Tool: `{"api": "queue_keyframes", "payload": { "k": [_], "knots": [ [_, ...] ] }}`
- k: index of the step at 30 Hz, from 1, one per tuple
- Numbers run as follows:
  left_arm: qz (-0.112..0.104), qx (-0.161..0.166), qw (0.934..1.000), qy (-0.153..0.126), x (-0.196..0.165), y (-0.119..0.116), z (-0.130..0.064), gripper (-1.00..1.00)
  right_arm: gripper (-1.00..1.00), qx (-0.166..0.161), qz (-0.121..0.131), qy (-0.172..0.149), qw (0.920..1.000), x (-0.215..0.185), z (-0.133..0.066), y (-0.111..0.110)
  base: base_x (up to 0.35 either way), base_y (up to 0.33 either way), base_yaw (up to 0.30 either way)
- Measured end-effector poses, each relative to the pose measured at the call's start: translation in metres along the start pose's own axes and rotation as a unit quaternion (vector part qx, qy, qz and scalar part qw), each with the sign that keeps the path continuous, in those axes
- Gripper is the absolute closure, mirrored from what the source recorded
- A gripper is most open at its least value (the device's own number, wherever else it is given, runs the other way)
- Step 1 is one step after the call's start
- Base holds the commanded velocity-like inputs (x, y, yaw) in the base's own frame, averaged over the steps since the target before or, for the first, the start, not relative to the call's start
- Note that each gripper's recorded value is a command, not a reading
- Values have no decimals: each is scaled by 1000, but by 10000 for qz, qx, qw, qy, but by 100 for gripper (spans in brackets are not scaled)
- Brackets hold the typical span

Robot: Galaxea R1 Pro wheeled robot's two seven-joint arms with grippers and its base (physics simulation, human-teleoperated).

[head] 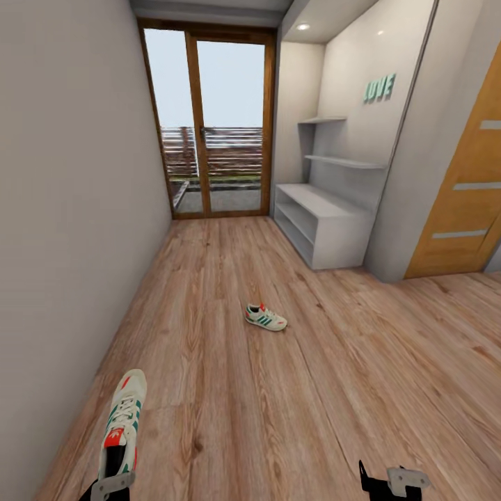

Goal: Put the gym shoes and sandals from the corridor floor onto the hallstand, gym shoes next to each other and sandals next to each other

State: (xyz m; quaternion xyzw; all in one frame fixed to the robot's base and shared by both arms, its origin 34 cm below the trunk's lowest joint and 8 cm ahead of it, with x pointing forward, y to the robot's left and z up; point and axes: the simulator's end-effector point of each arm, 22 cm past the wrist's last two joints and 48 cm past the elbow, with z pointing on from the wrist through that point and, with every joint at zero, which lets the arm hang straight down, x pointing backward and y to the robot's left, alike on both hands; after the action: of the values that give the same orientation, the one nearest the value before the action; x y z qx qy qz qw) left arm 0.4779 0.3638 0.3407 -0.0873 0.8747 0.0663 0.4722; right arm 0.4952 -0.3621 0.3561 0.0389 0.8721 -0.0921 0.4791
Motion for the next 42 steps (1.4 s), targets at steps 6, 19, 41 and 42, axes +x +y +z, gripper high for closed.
{"api": "queue_keyframes", "payload": {
  "k": [6,19,41,42],
  "knots": [
    [-1,1,10000,-2,0,0,0,100,-100,0,0,1,10000,0,0,0,339,75,0],
    [10,21,10000,-39,-1,-2,0,100,-100,0,0,2,10000,0,0,0,339,79,0],
    [262,216,9992,-202,2,-11,-8,100,-100,4,7,-11,10000,-1,0,0,322,84,23],
    [257,210,9992,-202,2,-11,-8,100,-100,4,7,-11,10000,-1,0,0,313,159,239]
  ]
}}
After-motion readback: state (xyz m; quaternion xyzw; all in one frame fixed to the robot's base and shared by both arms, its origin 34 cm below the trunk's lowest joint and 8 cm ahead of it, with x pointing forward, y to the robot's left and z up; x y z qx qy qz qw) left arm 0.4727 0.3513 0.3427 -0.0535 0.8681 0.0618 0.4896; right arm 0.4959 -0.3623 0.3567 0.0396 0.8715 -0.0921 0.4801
